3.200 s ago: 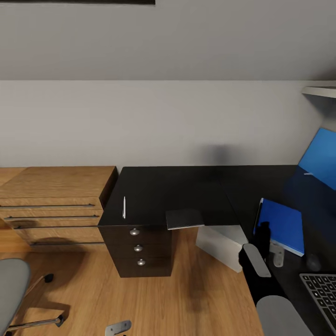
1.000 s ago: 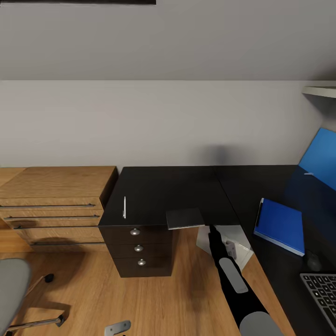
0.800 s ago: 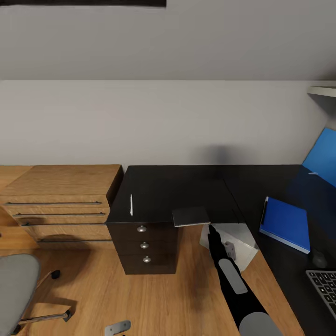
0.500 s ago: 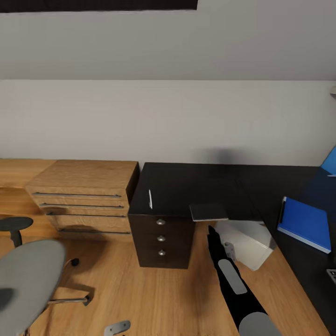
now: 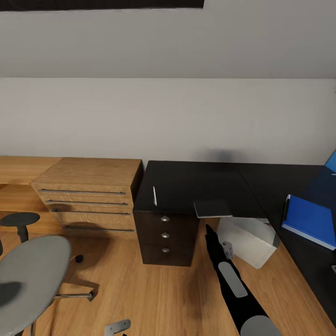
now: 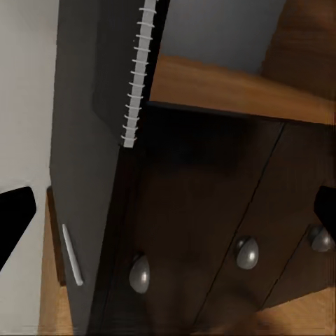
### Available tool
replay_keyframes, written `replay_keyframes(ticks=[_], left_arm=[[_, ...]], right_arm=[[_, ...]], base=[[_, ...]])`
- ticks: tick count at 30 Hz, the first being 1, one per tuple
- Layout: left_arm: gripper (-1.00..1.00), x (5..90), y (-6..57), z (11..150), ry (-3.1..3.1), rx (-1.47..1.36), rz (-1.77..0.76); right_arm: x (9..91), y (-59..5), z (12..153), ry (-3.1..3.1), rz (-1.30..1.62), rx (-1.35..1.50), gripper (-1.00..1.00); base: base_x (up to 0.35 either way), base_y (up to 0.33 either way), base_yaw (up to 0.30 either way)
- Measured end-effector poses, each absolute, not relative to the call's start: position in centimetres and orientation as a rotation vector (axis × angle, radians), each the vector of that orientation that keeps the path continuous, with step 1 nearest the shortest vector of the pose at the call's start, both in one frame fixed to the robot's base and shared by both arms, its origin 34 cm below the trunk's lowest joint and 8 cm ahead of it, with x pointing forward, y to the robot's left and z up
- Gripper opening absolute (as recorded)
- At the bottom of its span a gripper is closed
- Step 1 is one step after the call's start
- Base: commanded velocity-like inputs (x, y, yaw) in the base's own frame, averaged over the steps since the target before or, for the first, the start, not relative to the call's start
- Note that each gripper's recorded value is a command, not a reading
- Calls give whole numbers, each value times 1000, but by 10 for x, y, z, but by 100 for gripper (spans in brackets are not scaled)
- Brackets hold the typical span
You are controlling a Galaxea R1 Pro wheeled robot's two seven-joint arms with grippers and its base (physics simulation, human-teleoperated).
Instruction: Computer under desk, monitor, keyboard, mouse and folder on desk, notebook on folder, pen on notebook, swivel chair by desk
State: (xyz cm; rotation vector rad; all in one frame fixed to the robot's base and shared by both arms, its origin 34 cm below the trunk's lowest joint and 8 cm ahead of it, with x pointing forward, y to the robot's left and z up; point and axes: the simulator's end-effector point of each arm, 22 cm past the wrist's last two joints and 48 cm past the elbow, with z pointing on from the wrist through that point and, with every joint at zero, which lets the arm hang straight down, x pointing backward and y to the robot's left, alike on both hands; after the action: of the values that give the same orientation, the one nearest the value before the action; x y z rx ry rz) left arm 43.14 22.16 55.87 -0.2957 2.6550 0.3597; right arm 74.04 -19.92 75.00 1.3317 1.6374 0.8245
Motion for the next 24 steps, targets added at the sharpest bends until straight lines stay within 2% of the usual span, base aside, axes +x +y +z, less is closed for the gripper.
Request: replay_keyframes(ticks=[7, 21, 24], left_arm=[[100, 430, 222, 547, 2659, -295, 362], [100, 431, 222, 536, 2656, -290, 362], [100, 431, 223, 536, 2655, -291, 363]], right_arm=[[736, -174, 734, 1729, 925, 1305, 100], [737, -188, 723, 1727, 923, 1291, 100], [737, -187, 724, 1727, 925, 1289, 100]], base=[[0, 0, 0], [3, 0, 0], [205, 0, 0]])
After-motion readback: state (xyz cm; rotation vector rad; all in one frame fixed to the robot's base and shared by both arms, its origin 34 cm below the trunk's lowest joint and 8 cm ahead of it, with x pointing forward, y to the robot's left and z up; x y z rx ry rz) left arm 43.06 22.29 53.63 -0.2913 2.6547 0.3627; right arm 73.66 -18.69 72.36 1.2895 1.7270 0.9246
